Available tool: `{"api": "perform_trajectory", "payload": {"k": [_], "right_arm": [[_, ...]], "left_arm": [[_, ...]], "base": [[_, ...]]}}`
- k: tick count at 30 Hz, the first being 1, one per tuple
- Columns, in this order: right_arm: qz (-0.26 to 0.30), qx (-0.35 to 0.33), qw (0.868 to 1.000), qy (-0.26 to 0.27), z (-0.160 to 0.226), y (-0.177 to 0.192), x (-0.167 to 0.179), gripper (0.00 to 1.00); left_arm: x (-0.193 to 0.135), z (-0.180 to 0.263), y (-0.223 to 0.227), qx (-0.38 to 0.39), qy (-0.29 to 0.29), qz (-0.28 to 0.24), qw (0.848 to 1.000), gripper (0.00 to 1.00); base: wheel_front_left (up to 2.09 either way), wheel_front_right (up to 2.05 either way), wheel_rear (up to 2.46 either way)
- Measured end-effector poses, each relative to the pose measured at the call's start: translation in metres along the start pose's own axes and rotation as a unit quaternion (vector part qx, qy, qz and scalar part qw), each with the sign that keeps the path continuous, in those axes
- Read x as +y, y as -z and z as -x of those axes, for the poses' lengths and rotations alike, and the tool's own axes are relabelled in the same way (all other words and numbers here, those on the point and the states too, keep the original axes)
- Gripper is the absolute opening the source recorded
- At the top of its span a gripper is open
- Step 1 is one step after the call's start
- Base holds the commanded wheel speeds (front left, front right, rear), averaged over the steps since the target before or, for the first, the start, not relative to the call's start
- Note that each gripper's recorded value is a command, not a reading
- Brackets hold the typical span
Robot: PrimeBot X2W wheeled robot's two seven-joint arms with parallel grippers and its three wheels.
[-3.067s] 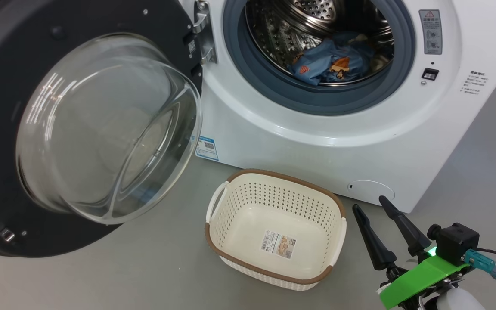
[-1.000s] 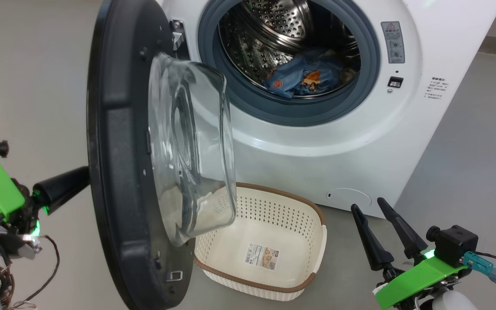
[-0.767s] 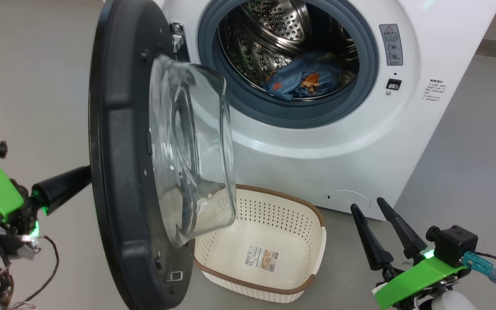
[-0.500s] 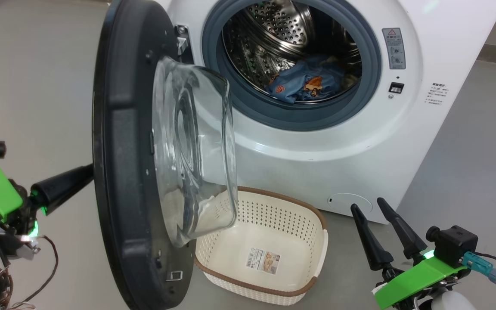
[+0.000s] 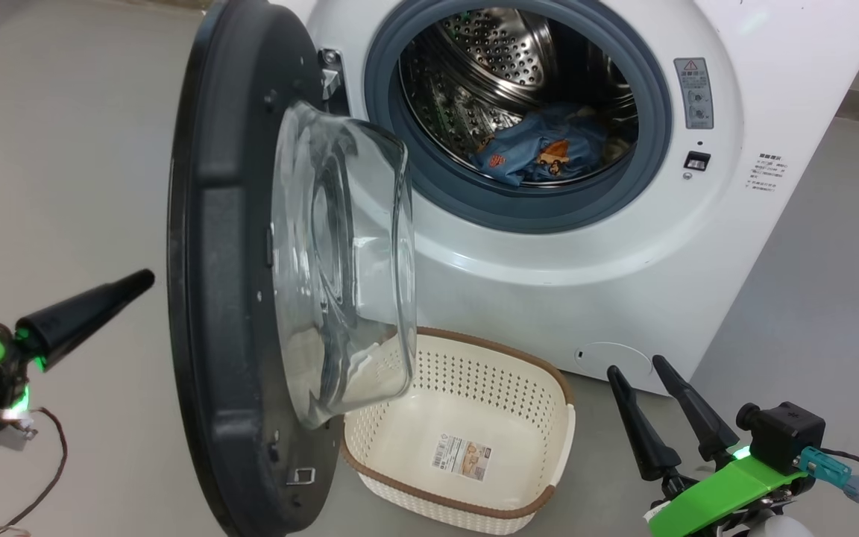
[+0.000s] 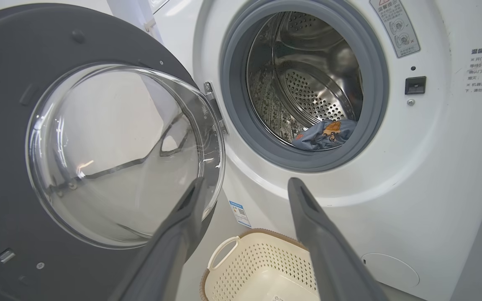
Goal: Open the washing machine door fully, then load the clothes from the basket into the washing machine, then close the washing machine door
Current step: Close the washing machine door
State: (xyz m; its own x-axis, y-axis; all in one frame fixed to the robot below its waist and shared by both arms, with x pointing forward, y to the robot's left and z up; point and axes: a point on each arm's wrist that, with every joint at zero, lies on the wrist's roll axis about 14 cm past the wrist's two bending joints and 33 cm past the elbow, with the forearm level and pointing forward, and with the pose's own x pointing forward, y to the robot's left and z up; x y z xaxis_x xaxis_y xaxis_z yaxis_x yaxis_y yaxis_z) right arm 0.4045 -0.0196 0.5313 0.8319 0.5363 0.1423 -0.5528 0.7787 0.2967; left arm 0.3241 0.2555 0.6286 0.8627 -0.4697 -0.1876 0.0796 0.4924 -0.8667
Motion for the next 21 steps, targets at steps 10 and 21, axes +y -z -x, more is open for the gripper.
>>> {"api": "perform_trajectory", "payload": {"k": [10,21], "right_arm": [[0.002,-0.002,1.0,-0.006,-0.001,-0.002,0.004,1.0],[0.002,-0.003,1.0,-0.007,-0.001,-0.002,0.006,1.0]], "left_arm": [[0.002,0.012,-0.009,-0.029,-0.001,-0.01,1.0,1.0],[0.007,0.029,-0.017,-0.061,-0.004,-0.008,0.998,1.0]], "base": [[0.0,0.0,0.0],[0.0,0.0,0.0]]}}
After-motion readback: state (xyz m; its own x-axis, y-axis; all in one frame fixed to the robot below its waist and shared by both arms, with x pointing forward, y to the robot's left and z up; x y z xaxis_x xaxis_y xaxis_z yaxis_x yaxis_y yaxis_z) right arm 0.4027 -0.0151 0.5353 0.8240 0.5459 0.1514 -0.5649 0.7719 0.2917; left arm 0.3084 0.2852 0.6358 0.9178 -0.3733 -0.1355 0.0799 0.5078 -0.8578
